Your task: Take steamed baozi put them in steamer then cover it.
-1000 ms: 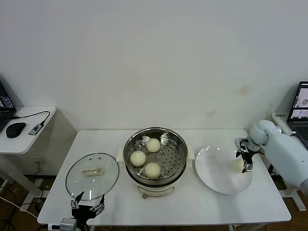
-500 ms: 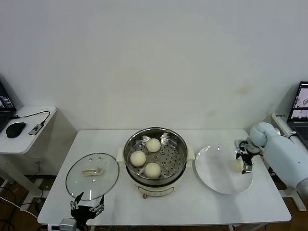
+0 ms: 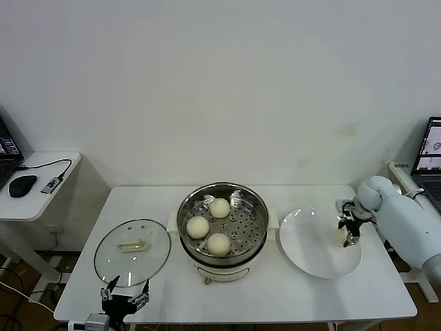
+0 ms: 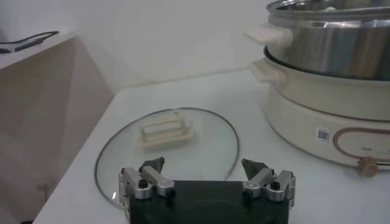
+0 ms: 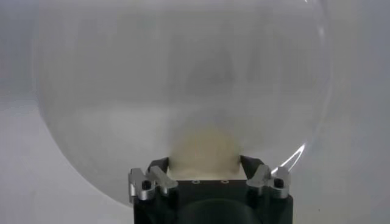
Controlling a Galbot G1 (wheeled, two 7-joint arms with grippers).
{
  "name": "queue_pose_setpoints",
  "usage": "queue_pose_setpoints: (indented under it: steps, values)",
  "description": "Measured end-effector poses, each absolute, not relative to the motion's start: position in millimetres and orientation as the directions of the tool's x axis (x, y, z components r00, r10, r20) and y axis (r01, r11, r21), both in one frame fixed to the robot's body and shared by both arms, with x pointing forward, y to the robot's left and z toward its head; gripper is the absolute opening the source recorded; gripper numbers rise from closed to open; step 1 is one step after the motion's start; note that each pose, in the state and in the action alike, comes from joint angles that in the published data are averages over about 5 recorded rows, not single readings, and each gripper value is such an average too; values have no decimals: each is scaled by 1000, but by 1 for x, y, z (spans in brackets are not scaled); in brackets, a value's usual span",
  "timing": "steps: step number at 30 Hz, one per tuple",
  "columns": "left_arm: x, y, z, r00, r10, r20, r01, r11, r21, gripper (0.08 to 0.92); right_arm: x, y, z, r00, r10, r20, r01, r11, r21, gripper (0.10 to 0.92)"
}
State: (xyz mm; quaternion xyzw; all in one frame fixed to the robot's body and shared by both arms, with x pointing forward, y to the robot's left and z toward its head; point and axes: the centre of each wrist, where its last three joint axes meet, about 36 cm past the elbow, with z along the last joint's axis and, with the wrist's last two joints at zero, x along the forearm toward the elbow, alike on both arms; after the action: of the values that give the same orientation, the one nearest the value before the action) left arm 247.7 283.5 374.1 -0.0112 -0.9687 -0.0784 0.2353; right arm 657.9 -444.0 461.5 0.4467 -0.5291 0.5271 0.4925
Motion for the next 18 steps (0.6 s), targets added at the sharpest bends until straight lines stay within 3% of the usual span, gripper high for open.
queue_pose_setpoints:
  steps: [10, 18]
  values:
    - [252, 284, 373, -894, -13, 448, 61, 987, 151, 823, 659, -442, 493, -125, 21, 992, -990, 65, -126, 602]
    - [251, 288, 374, -901, -30, 434, 56, 981, 185, 823, 665, -409, 556, -168, -54, 984, -985, 43, -166, 594]
